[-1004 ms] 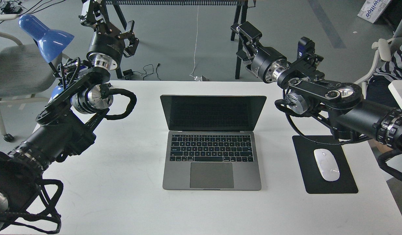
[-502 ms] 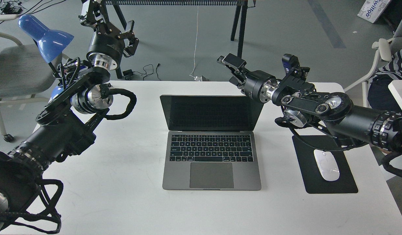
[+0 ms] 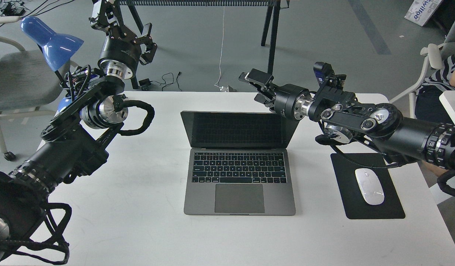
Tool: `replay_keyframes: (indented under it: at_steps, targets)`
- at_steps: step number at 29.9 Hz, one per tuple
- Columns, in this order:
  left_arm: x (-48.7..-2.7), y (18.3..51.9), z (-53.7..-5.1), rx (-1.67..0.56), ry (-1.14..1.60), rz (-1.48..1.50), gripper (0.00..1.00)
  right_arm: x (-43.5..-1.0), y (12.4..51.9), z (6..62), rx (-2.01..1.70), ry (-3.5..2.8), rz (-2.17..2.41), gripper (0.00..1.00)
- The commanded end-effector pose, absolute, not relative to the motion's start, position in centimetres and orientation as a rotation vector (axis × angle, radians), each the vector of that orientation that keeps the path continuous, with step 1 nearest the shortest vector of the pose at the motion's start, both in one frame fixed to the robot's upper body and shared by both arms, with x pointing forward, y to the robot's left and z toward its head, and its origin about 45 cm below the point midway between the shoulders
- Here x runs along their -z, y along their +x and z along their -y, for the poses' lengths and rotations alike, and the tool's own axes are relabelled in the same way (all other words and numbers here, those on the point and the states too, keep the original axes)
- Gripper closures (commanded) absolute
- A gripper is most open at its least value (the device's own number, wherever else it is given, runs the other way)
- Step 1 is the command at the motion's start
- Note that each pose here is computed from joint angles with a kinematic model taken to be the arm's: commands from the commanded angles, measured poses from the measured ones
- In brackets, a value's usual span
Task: Close notebook with right arm
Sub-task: 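Swing the right gripper over the top edge of the laptop screen, then push the laptop screen down toward the keyboard with the right gripper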
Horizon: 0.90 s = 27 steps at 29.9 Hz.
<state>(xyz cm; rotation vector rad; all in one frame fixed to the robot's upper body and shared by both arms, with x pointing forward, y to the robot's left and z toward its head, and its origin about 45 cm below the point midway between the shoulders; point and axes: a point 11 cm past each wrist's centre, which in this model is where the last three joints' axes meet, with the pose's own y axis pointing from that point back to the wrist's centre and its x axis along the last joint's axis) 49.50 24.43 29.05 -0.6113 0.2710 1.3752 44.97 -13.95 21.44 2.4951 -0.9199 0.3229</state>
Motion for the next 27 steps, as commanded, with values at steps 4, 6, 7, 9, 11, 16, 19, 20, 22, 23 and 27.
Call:
replay_keyframes:
  at_steps: [4,6,7,9,11,16,19,20,22,23,27]
  targets:
    - [-29.1,49.5,-24.5,-1.376,-0.611,-0.270,0.00,-19.7,43.2,14.1,-0.289,2.480,0.812,0.00]
    - [-29.0,49.5,-24.5,-1.378,-0.610,-0.270,0.00,-19.6,42.8,14.0,-0.278,2.484,0.793,0.00]
    - [-29.1,49.5,-24.5,-1.376,-0.610,-0.267,0.00,-19.5,42.5,13.8,-0.267,2.493,0.778,0.00]
    - [-29.1,49.5,-24.5,-1.377,-0.611,-0.269,0.00,-19.4,42.0,13.7,-0.249,2.506,0.754,0.00]
    - [-29.1,49.5,-24.5,-1.376,-0.610,-0.267,0.00,-19.3,41.5,13.6,-0.242,2.511,0.732,0.00]
    - [-29.1,49.5,-24.6,-1.378,-0.609,-0.267,0.00,-19.0,39.9,13.1,-0.257,2.524,0.640,0.00]
    - [-29.1,49.5,-24.5,-1.377,-0.611,-0.270,0.00,-18.7,39.1,13.1,-0.250,2.525,0.605,0.00]
    - [-29.1,49.5,-24.6,-1.378,-0.609,-0.267,0.00,-18.6,38.9,13.2,-0.249,2.521,0.593,0.00]
    - [-29.1,49.5,-24.6,-1.378,-0.610,-0.269,0.00,-18.1,38.2,13.2,-0.237,2.518,0.562,0.00]
    - [-29.1,49.5,-24.6,-1.378,-0.610,-0.269,0.00,-17.9,37.8,13.1,-0.230,2.519,0.551,0.00]
    - [-29.1,49.5,-24.6,-1.378,-0.610,-0.269,0.00,-17.1,37.0,13.2,-0.206,2.514,0.524,0.00]
